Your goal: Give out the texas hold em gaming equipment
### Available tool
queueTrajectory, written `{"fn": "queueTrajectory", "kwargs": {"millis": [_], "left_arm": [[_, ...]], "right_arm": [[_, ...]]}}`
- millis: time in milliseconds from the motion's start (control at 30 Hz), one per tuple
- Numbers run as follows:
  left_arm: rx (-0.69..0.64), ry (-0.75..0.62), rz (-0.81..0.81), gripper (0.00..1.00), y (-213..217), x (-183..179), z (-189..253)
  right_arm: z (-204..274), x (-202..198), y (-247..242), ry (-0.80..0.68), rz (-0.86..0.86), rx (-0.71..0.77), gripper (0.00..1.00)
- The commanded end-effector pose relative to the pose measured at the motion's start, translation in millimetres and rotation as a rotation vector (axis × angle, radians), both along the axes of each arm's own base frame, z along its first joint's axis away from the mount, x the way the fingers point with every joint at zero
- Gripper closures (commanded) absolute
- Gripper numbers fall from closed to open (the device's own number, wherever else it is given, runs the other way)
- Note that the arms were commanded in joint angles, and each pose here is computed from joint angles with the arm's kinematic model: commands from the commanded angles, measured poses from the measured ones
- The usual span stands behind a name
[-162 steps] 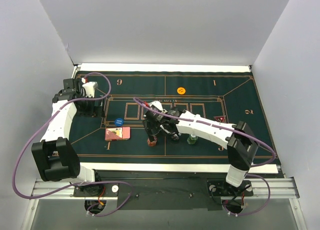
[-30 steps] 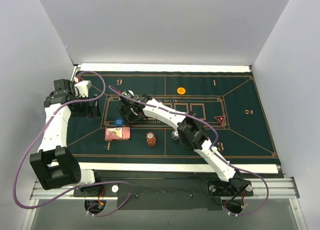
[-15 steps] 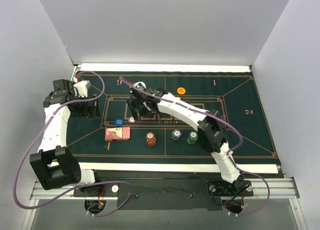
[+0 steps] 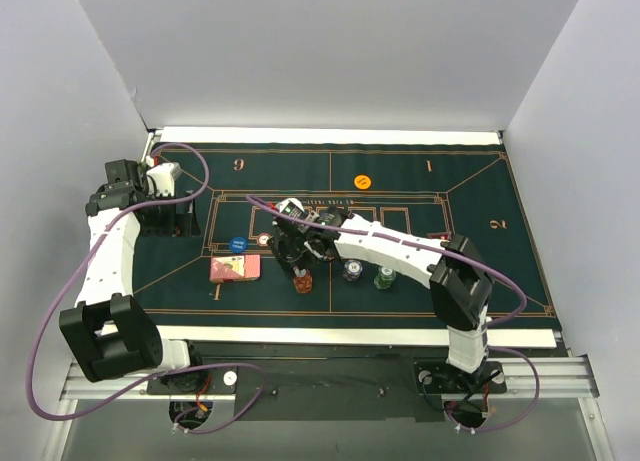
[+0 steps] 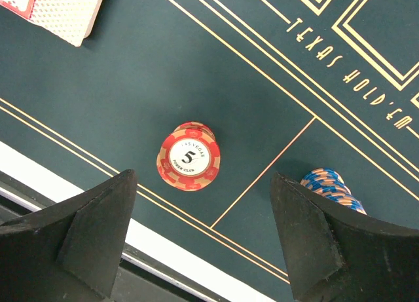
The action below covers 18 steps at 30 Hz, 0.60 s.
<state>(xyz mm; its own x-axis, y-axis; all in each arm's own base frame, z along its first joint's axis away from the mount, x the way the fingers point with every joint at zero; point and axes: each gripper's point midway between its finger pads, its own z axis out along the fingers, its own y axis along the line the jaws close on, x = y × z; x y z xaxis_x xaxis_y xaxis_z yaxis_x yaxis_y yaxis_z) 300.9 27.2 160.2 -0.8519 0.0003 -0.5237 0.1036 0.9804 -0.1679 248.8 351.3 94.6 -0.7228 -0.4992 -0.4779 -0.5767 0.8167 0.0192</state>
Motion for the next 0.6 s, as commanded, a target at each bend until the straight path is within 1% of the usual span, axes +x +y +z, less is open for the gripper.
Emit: {"fn": "queueTrajectory", "kwargs": {"millis": [0, 333, 567], "left_arm": [[-0.003, -0.077, -0.001, 0.04, -0.4, 6.1, 28.4], [0.019, -0.078, -0.003, 0.04, 3.5, 5.8, 30.1], [0.022, -0.078, -0.002, 0.04, 4.3, 6.8, 30.3]], "right_arm": [[-0.1, 1.0, 3.5, -0.003, -0.006, 0.012, 0.23], [-31.9, -15.0, 5.9, 0.063, 0.021, -0.023, 0.25], [-44.5, -18.3, 1.4, 0.08, 0.011, -0.041, 0.33]]}}
